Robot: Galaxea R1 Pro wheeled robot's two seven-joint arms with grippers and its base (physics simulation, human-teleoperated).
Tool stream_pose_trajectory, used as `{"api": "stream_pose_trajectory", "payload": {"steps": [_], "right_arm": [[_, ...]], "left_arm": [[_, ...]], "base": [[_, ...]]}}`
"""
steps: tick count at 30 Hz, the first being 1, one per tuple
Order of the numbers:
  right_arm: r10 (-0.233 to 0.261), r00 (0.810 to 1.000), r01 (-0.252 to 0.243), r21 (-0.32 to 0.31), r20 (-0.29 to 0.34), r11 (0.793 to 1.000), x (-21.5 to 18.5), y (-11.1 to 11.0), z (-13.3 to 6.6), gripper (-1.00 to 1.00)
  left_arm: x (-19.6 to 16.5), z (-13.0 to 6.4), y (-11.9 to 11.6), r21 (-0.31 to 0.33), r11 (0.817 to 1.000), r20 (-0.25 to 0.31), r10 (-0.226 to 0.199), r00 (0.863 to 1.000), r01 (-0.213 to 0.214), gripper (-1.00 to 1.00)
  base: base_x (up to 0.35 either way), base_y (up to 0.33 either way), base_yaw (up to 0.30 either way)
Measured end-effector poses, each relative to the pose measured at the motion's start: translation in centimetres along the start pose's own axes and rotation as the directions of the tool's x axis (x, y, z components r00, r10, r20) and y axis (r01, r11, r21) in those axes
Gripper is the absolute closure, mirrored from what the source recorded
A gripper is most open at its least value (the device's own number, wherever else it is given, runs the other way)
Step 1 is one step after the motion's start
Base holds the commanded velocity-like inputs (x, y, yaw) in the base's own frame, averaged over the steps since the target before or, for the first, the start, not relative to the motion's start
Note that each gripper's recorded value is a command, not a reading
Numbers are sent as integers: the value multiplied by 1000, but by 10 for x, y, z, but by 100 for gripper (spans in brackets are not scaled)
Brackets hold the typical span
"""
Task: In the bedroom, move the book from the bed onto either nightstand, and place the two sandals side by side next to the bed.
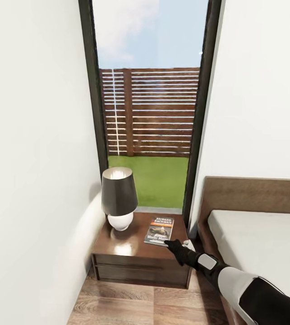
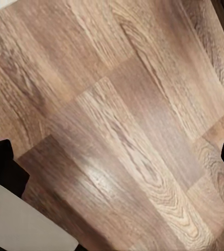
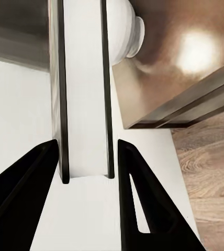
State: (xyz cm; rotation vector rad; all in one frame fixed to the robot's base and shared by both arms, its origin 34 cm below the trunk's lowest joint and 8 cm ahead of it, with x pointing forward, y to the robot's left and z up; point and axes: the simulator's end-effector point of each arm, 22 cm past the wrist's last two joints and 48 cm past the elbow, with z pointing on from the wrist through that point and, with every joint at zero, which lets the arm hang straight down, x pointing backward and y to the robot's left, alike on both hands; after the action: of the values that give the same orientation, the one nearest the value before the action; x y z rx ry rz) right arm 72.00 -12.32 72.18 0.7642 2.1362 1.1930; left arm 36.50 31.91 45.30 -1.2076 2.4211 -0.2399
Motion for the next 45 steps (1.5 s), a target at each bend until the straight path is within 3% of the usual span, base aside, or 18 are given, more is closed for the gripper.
{"api": "stream_pose_trajectory", "payload": {"steps": [9, 19, 45], "right_arm": [[-6, 1000, 4, 101, 14, 995, -12, -26, -7, 100], [-12, 1000, 9, 147, 19, 989, -18, -37, -11, 100], [-10, 1000, 7, 171, 17, 985, -17, -41, -11, 100]], "left_arm": [[0, 0, 0, 0, 1000, 0, 0, 1000, 0, -100], [0, 0, 0, 0, 1000, 0, 0, 1000, 0, -100], [-1, 0, 0, 0, 1000, 1, 0, 1000, 0, -100]], "base": [[127, 0, 0], [118, 0, 0], [112, 0, 0]]}}
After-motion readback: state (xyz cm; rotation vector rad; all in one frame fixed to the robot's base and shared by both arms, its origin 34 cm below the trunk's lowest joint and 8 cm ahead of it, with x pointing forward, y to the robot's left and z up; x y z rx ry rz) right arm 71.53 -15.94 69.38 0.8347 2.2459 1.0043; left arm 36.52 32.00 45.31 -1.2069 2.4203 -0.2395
